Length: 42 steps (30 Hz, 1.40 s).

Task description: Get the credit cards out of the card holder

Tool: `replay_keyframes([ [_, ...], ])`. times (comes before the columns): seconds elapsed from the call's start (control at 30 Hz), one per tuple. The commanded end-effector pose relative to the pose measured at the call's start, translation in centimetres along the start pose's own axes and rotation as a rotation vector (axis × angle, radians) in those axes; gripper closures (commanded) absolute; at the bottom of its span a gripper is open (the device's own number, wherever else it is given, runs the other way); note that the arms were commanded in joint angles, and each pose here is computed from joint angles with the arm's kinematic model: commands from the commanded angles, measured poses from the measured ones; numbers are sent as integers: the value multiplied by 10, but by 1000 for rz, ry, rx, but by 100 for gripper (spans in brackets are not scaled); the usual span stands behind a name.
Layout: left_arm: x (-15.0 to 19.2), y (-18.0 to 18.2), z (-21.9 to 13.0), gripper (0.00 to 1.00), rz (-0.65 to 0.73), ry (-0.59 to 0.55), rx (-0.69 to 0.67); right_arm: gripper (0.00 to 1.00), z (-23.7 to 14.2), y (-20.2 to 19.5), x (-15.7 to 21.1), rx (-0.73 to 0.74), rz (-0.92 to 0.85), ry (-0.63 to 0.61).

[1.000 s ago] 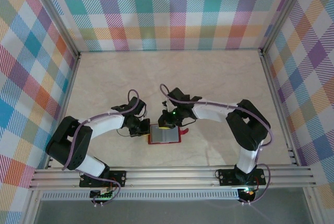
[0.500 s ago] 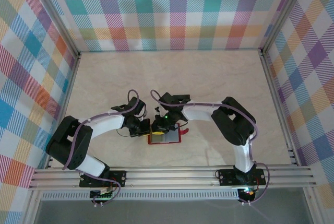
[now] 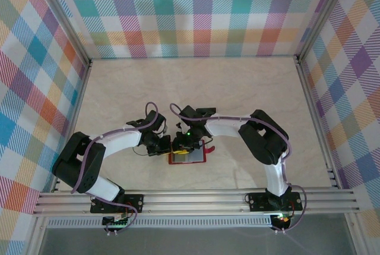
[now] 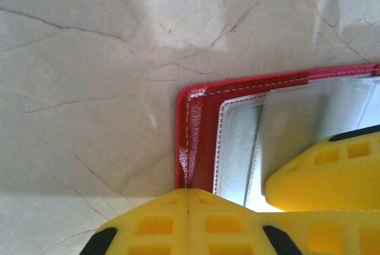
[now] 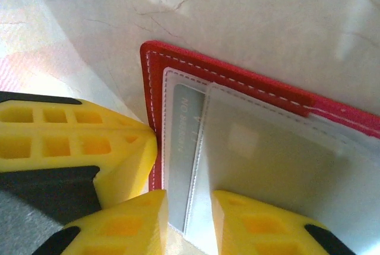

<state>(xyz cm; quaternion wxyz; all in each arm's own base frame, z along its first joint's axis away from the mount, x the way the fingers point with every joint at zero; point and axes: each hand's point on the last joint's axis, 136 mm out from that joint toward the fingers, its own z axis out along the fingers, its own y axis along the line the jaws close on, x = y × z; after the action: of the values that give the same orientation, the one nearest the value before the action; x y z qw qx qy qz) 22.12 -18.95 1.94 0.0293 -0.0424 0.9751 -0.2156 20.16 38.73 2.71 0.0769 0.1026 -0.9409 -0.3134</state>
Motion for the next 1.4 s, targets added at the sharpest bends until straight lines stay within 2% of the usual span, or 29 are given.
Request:
replay_keyframes([
  [0.0,6,13,3,99,-20,29,-31,67,-5,-33,16,176,21,22],
  [0.57,6,12,3,98,-22,29,-22,53,-43,-43,18,425,-32,-54],
  [0.97,6,11,4,98,-19,32,-23,45,-43,-47,18,448,-36,-55],
  [1.1,4,10,3,98,-20,30,-20,40,-43,-45,17,447,-45,-56],
  [1.37,4,9,2,98,-13,30,-23,42,-56,-57,16,524,-35,-91],
])
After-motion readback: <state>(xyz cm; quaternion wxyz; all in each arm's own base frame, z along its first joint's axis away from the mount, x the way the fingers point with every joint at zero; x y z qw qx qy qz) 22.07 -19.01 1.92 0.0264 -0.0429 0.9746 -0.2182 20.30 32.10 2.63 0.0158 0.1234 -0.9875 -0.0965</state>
